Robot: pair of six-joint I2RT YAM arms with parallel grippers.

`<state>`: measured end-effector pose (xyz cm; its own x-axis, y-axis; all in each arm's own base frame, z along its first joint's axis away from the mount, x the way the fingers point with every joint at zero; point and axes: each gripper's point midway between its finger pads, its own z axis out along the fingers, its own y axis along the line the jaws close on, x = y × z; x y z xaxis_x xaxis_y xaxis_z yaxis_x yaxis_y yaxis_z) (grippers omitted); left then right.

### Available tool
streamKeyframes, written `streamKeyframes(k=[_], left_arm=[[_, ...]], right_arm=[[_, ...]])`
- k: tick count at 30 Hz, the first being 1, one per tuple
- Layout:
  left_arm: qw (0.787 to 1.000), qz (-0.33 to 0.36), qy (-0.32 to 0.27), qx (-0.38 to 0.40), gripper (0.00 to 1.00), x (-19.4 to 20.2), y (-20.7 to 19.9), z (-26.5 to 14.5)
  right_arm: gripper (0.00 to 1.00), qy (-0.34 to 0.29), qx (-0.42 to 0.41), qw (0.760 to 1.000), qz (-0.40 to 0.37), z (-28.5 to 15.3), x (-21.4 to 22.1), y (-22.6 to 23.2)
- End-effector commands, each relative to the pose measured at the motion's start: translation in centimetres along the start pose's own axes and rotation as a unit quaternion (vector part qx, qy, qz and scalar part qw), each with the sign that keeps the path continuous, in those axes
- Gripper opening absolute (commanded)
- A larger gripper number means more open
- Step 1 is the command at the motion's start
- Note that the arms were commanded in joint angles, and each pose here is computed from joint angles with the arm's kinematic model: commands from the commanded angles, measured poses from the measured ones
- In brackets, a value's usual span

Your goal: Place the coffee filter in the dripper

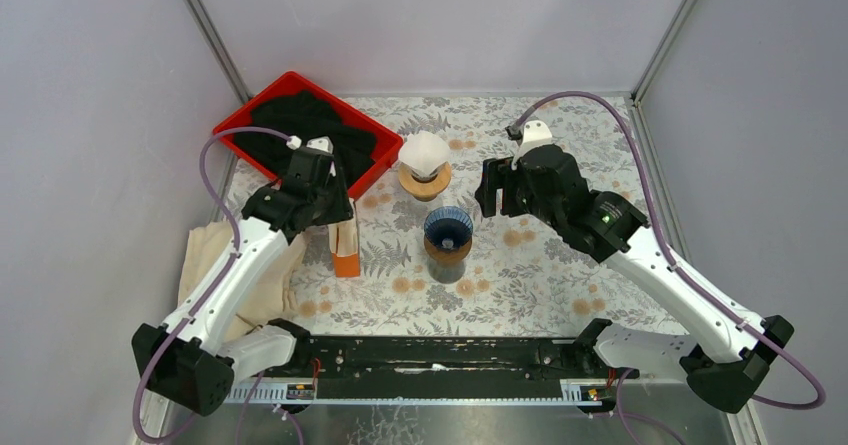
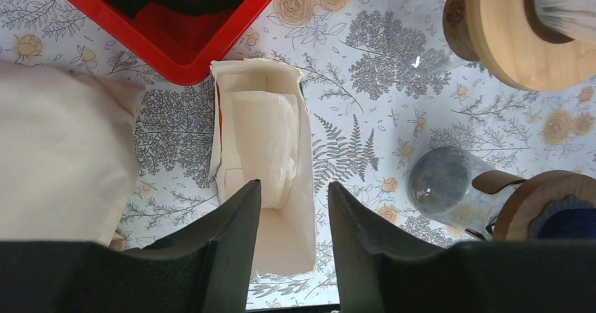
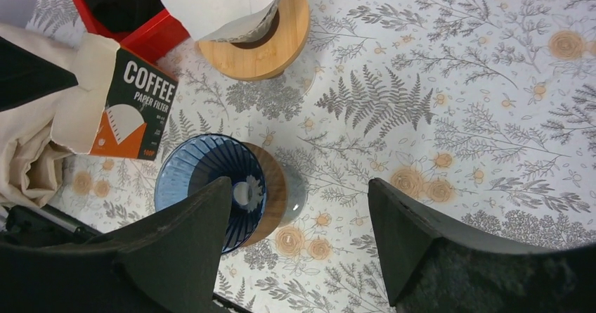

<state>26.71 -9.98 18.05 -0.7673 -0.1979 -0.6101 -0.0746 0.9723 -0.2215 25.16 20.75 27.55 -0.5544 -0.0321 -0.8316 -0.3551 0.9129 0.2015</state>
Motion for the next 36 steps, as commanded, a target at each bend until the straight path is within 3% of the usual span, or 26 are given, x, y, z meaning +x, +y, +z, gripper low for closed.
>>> streamKeyframes(k=[1,14,36], left_arm=[[1.000,0.009,0.023,-0.009,0.45,0.9,0.6,1.1],[0.998,0.015,0.055,-0.029,0.38,2.1,1.3,3.9],[0.996,0.016,0.071,-0.050,0.36,3.0,2.3,5.6]], right_arm=[[0.78,-0.044,0.012,0.999,-0.005,-0.1,-1.8,-0.3],[0.88,-0.062,0.035,0.997,-0.007,-0.3,-1.7,-1.5],[0.90,-0.052,0.039,0.998,-0.012,0.4,-1.2,-1.5]])
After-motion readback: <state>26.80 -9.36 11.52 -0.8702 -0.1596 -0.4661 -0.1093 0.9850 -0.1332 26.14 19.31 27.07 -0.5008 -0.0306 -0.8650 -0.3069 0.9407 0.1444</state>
